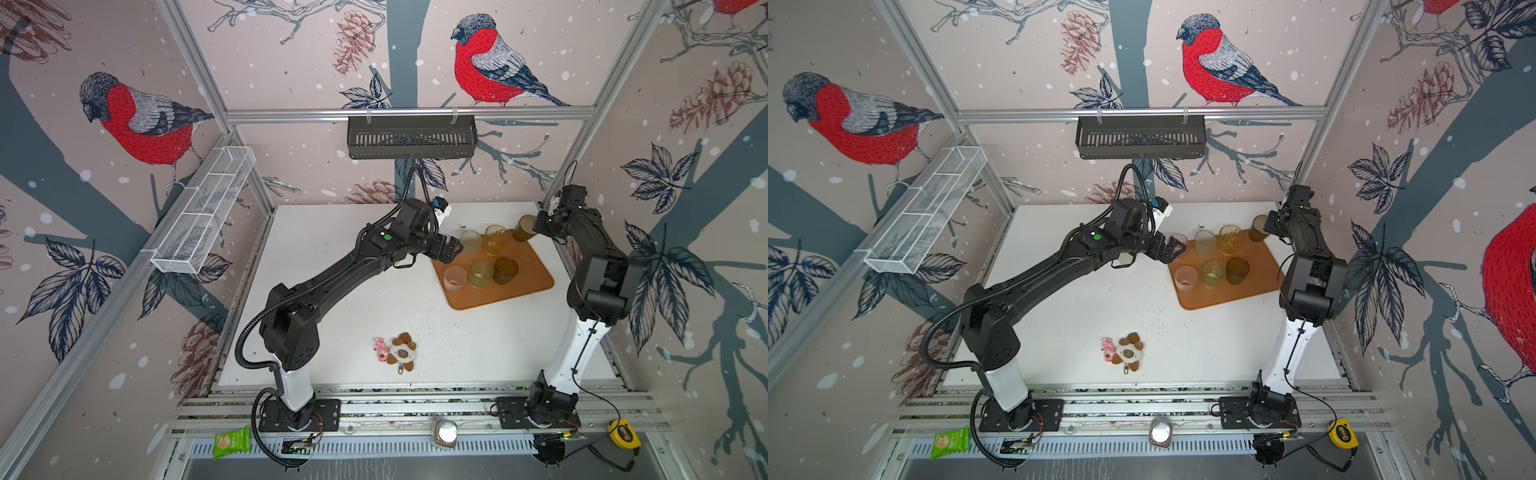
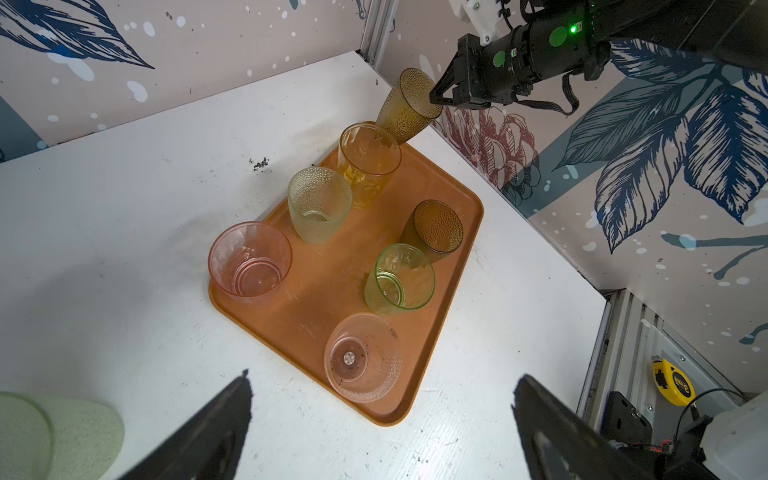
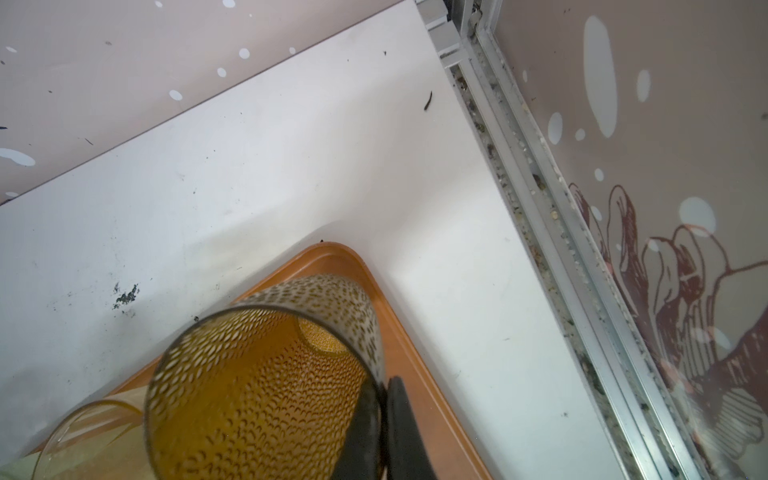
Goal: Place the glasses into the tray
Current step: 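Move the held olive glass beside the yellow glass at the tray corner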
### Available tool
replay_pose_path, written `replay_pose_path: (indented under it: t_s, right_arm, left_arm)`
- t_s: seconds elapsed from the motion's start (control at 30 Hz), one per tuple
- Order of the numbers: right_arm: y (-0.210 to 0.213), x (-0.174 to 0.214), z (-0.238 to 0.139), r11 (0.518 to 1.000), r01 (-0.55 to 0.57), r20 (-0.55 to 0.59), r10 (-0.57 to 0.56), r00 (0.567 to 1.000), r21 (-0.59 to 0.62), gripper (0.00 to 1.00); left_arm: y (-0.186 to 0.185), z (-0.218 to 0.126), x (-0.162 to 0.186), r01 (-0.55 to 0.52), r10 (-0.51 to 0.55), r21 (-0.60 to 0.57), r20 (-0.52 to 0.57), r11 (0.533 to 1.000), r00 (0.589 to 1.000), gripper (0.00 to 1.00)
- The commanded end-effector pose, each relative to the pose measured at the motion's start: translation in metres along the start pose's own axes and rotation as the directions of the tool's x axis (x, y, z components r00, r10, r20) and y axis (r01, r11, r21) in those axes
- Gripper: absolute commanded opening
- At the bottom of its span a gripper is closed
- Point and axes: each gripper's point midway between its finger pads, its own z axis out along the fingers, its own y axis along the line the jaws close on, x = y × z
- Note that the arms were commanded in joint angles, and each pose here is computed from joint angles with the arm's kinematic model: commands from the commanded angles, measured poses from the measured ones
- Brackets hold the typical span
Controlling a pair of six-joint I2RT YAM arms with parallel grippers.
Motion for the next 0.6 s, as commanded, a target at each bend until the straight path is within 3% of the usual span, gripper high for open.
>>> replay_pose_path:
  t_s: [0.0, 0.57]
  right_arm:
    - [0.001, 0.003, 0.001, 1.0, 0.014, -0.016, -0.014, 1.0, -0.003, 0.0]
    - [0.003, 0.01, 0.011, 0.999, 0.035, -0.063, -0.034, 0.997, 0.01, 0.01]
  left_arm:
    - [0.002, 0.002, -0.003, -0.007, 0.007, -0.008, 0.014, 1.0, 1.0, 0.98]
    - [0.003, 0.003, 0.0, -0.01, 0.01, -0.014, 0.01, 1.0, 1.0, 0.98]
